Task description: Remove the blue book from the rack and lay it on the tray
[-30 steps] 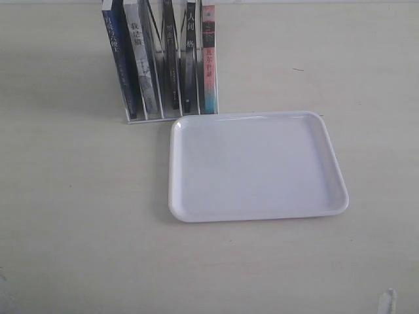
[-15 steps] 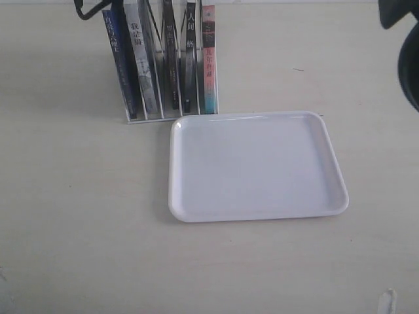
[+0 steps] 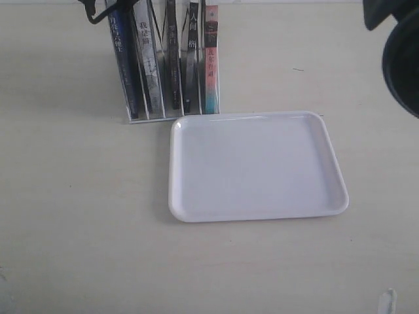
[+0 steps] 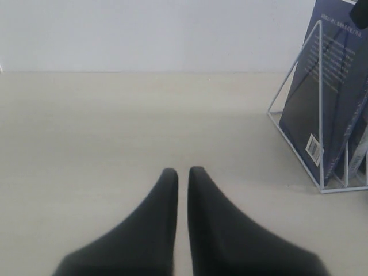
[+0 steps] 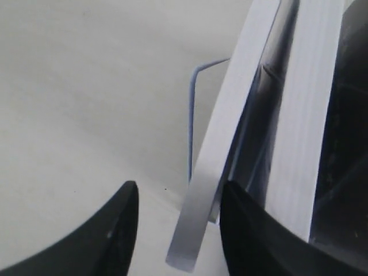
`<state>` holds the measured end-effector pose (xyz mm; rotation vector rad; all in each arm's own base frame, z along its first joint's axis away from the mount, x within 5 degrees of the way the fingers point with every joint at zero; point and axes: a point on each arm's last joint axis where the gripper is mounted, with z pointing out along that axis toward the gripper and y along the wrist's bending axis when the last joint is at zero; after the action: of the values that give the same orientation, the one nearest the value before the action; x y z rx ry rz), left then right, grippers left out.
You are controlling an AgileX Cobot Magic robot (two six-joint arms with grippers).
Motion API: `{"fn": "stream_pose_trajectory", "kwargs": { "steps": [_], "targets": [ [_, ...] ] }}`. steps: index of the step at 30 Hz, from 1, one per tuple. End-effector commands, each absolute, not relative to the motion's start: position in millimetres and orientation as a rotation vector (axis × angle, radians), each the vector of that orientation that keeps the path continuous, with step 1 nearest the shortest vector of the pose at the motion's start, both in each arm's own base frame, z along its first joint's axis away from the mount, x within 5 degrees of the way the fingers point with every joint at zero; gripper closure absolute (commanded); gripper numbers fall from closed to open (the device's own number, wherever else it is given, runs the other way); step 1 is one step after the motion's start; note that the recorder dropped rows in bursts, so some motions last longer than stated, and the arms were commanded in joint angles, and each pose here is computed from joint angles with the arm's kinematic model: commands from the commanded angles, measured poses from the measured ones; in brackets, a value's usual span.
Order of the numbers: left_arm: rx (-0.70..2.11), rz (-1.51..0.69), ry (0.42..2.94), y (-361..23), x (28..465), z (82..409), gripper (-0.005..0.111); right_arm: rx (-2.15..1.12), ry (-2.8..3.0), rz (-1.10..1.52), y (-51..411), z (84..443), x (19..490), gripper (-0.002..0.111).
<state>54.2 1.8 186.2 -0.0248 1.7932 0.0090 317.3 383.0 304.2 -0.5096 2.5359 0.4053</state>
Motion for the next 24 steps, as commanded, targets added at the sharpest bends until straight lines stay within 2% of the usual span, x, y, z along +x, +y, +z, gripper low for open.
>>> {"fn": "stream_pose_trajectory", "kwargs": {
  "steps": [1,10,12,19,24],
  "targets": [
    [-0.012,0.005,1.789,1.3,54.3,185.6,0.101,-0.492,2.517,0.403,382.3,301.0,324.5,0.064],
    [-0.012,0.005,1.789,1.3,54.3,185.6,0.101,-0.491,2.533,0.396,384.7,291.1,327.5,0.066],
    [-0.012,0.005,1.789,1.3,54.3,185.6,0.101,-0.478,2.533,0.400,384.6,291.9,327.6,0.070],
    [-0.012,0.005,1.789,1.3,54.3,185.6,0.101,-0.472,2.531,0.395,382.5,291.2,330.7,0.097],
    [-0.012,0.005,1.789,1.3,54.3,185.6,0.101,-0.471,2.534,0.396,382.5,291.1,330.5,0.100]
  ]
}}
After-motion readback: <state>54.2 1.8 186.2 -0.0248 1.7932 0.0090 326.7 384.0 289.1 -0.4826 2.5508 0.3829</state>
